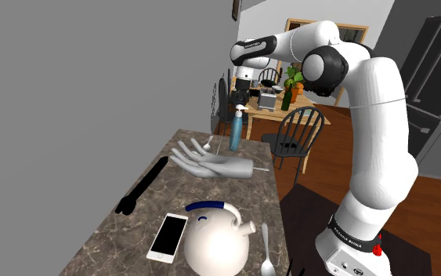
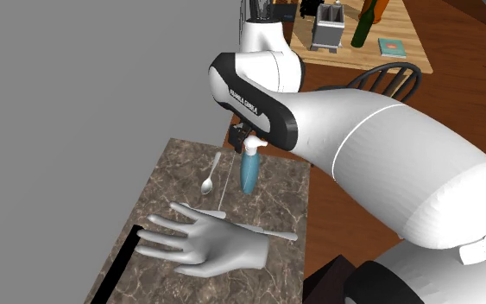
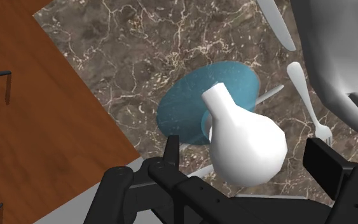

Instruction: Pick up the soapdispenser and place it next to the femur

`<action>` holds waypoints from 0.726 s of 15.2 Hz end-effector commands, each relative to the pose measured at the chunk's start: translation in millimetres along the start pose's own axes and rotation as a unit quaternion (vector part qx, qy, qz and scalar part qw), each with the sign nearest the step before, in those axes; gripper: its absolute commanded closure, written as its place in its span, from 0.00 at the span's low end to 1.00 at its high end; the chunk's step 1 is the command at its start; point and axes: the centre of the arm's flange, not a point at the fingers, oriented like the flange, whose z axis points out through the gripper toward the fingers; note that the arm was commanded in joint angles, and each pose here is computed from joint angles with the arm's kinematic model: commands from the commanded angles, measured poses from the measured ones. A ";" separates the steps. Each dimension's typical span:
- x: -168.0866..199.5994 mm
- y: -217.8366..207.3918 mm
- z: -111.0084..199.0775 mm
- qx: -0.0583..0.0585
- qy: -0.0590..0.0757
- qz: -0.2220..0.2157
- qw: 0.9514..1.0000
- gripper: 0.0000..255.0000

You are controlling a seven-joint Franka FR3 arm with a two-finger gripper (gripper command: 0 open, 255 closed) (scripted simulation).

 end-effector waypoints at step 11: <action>-0.1 0.1 0.3 0.000 0.000 0.000 1.000 1.00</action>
